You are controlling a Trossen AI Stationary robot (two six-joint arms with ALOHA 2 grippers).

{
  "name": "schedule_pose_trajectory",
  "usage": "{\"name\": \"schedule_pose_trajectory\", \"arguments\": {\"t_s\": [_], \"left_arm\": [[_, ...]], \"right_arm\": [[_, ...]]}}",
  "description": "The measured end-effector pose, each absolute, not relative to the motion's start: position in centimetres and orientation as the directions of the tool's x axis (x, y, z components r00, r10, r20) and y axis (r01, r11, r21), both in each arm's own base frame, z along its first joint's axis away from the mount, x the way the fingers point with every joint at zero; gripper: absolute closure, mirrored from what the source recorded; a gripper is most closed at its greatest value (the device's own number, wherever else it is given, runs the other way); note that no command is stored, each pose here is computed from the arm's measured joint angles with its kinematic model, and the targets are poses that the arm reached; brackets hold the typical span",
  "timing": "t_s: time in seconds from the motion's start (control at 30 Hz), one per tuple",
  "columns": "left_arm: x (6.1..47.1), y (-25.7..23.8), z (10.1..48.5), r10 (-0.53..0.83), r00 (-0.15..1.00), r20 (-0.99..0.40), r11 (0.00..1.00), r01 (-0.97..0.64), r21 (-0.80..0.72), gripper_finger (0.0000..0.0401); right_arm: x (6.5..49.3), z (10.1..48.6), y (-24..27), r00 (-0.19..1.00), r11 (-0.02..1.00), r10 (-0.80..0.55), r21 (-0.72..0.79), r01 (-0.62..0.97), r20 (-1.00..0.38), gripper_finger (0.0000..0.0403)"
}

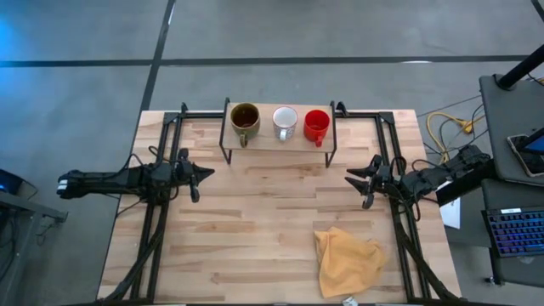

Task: Stack small to large cups/mugs on shelf
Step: Return to Home Position

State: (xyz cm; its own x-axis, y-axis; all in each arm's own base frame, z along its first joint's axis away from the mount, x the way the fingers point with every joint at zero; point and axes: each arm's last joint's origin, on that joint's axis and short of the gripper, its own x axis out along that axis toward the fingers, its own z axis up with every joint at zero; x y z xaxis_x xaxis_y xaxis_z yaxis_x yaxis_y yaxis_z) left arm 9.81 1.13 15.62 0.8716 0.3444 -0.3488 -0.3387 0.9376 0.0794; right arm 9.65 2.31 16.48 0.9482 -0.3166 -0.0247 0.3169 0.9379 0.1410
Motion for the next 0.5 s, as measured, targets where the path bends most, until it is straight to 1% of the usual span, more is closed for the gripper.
{"name": "schedule_pose_trajectory", "arguments": {"t_s": [0.2,0.5], "left_arm": [[9.81,1.13,15.61,0.345,0.871,-0.349,0.937,-0.339,0.079,0.0401],[9.81,1.13,15.61,0.345,0.871,-0.349,0.937,-0.339,0.079,0.0401]], "right_arm": [[9.64,16.49,2.32,0.948,0.938,-0.316,0.141,0.316,-0.025,0.0275],[9.64,16.49,2.31,0.948,0.938,-0.317,0.141,0.317,-0.025,0.0266]]}}
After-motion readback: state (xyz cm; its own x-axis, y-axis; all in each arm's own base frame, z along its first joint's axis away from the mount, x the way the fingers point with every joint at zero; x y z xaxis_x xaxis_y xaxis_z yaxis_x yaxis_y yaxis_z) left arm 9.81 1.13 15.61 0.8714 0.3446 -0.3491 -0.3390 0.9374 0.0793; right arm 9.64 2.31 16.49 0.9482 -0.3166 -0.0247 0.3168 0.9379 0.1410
